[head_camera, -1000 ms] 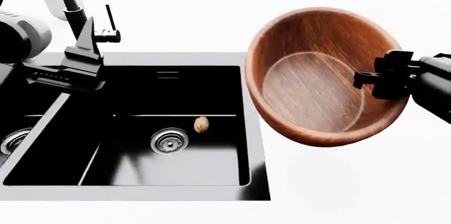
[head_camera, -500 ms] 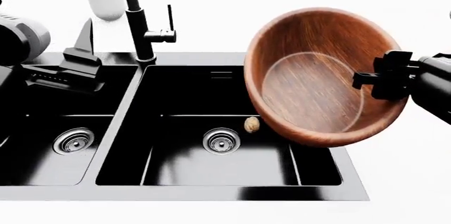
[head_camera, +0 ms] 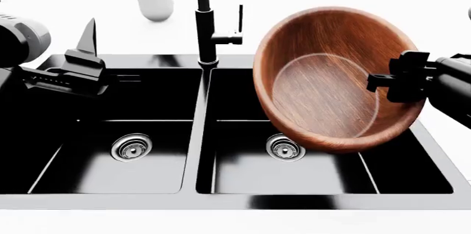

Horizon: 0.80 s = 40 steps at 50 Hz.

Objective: Pick the bowl and pitcher and place them in the sink. Then turn on the water.

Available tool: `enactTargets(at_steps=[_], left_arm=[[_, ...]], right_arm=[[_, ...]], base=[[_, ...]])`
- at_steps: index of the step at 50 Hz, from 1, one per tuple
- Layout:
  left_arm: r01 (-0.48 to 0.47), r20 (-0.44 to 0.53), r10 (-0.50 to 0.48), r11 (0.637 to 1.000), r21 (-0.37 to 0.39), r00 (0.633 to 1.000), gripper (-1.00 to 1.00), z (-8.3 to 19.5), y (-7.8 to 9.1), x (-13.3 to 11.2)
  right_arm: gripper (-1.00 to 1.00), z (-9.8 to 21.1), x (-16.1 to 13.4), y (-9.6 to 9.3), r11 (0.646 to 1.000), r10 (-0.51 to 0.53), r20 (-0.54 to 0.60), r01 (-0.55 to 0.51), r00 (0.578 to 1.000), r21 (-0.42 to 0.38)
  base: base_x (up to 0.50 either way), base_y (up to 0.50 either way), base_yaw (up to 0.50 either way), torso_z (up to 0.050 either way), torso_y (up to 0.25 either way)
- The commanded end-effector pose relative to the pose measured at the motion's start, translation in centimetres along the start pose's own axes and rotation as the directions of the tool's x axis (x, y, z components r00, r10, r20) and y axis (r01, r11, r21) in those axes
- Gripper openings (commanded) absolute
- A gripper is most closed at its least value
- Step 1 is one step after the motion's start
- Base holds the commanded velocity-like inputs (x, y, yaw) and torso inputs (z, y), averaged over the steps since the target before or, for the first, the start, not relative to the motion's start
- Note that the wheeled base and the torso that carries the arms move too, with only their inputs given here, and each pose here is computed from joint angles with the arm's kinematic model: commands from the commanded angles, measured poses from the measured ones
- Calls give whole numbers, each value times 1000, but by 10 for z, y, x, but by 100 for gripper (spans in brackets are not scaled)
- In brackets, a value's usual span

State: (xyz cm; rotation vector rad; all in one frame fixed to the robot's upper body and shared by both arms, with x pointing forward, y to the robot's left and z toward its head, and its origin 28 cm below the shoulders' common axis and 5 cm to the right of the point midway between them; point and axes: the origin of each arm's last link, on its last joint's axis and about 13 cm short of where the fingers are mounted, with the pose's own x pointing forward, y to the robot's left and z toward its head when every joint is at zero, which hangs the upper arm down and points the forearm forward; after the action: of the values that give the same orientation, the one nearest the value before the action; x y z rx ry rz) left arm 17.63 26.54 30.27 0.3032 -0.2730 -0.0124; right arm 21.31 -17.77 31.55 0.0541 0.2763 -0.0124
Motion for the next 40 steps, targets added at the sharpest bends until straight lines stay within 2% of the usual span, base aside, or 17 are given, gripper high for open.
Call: enactTargets(at_steps=[1,40], left_arm=[[-1,0,1,1000,0,1000,100,0,0,0],[2,-4,-2,1000,-1,1000,100,-3,-1,1]], right_arm=[[-100,3,-1,0,1000,-12,18,12,1000,-1],[-100,1,1,1,1000,-13,13,13,1000,-9]], base=[[0,500,0,0,0],[-1,500,0,0,0]])
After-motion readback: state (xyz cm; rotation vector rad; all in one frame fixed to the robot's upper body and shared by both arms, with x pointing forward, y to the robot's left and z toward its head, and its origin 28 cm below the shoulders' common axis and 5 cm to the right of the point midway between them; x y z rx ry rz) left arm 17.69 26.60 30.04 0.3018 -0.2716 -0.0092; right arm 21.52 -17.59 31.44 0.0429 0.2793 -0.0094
